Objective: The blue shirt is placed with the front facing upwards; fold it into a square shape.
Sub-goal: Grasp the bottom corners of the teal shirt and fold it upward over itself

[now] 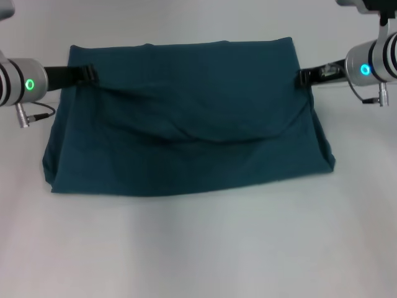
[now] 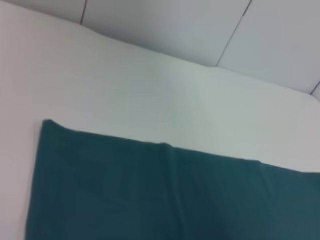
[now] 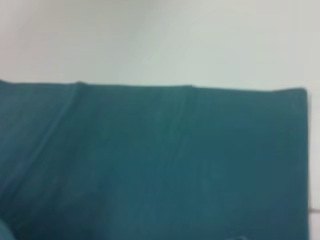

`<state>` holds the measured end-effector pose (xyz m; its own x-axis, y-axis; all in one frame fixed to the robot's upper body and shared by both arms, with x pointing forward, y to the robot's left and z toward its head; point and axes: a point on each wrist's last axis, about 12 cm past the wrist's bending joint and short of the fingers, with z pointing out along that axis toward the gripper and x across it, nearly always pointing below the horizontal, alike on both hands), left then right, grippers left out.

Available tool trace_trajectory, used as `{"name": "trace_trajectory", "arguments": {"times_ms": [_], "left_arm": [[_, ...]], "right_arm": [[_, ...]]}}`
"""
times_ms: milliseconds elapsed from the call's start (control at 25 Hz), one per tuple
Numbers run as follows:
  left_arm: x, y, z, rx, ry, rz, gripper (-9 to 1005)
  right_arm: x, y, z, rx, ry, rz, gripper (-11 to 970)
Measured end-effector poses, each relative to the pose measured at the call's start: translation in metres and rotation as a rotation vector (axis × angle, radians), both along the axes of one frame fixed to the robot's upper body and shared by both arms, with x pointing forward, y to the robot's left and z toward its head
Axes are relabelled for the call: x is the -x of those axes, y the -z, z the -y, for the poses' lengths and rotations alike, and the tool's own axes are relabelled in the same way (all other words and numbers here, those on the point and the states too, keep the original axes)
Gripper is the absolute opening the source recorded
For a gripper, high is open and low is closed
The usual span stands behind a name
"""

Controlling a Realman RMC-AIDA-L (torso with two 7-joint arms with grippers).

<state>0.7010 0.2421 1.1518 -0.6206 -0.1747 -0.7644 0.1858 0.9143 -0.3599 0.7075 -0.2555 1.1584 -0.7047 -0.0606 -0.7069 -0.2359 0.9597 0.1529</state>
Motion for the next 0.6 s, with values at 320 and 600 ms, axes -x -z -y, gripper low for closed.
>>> {"name": "trace_trajectory", "arguments": {"times_ms": [320,600], "left_arm": [[-0.003,-0.002,-0.004,-0.015,-0.034,0.027,49],[0.000,0.006,0.003,-0.032,-0.019,0.019,48]], "right_arm": [[-0.011,-0.010,-0.009,0.085,-0.013,0.061,49],[-0.010,-0.001,-0.018,0.123,-0.036,0.054,50]]}}
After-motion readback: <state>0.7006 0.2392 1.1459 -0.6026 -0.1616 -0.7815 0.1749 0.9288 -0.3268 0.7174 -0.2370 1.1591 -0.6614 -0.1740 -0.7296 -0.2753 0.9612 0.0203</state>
